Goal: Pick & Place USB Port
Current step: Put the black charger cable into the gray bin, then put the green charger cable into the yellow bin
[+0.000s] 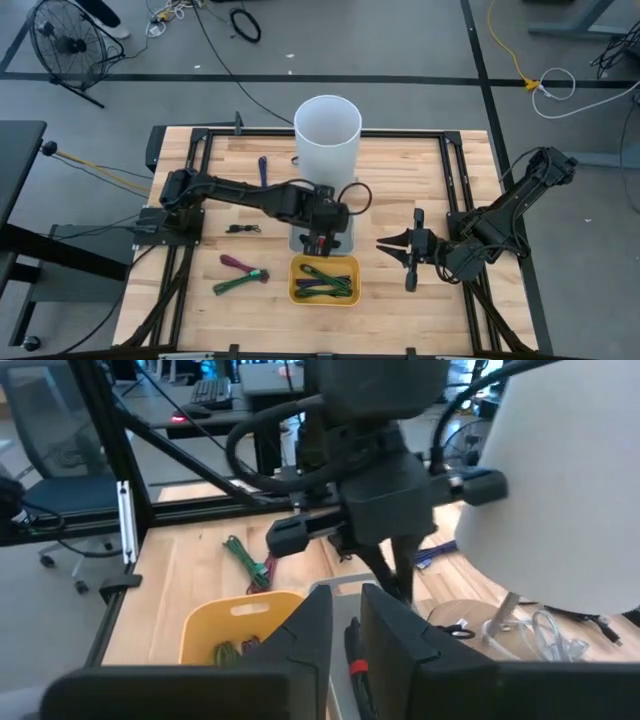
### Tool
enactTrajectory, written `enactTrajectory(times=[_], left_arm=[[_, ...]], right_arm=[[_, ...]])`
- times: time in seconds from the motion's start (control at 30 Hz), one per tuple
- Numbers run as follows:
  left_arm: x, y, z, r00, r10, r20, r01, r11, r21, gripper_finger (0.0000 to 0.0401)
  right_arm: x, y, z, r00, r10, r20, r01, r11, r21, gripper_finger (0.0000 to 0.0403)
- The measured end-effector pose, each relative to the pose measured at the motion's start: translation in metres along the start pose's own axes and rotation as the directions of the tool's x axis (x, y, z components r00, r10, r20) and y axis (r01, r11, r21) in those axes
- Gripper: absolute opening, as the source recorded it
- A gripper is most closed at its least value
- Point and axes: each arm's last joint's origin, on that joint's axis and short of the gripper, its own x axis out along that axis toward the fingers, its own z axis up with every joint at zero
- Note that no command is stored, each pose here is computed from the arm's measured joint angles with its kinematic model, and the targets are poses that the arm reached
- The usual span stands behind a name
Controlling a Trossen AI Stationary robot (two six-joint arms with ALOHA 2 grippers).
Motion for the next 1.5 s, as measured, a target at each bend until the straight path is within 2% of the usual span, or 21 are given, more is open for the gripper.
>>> enactTrajectory(times=[0.33, 0.53, 0.77, 1.23, 1.37, 1.5], left_arm=[[0.005, -0.011, 0.002, 0.992, -0.124, 0.013, 0.124, 0.992, 0.013, 0.0018], [0.004, -0.014, -0.002, 0.999, -0.04, -0.034, 0.041, 0.999, 0.014, 0.0026], [0.004, -0.013, -0.004, 0.998, -0.037, -0.055, 0.036, 0.999, -0.021, 0.0065], [0.004, -0.013, -0.004, 0.998, -0.017, -0.064, 0.013, 0.998, -0.061, 0.0114], [0.002, -0.017, -0.004, 0.994, -0.095, -0.055, 0.09, 0.993, -0.078, 0.0121], [-0.015, -0.034, -0.002, 0.982, -0.19, -0.021, 0.187, 0.978, -0.093, 0.0118]], right_arm=[[0.0, 0.0, 0.0, 1.0, 0.002, -0.002, -0.002, 1.0, -0.003, 0.0058], [0.0, 0.0, 0.0, 1.0, 0.001, -0.003, -0.001, 1.0, 0.001, 0.0058], [0.0, 0.0, 0.0, 1.0, 0.001, -0.003, -0.001, 1.0, 0.004, 0.0058], [0.0, 0.0, 0.0, 1.0, 0.001, -0.003, -0.001, 1.0, 0.004, 0.0058], [0.0, 0.0, 0.0, 1.0, 0.001, -0.003, -0.001, 1.0, 0.003, 0.0058], [0.0, 0.0, 0.0, 1.0, 0.001, -0.004, -0.001, 1.0, -0.001, 0.0058]])
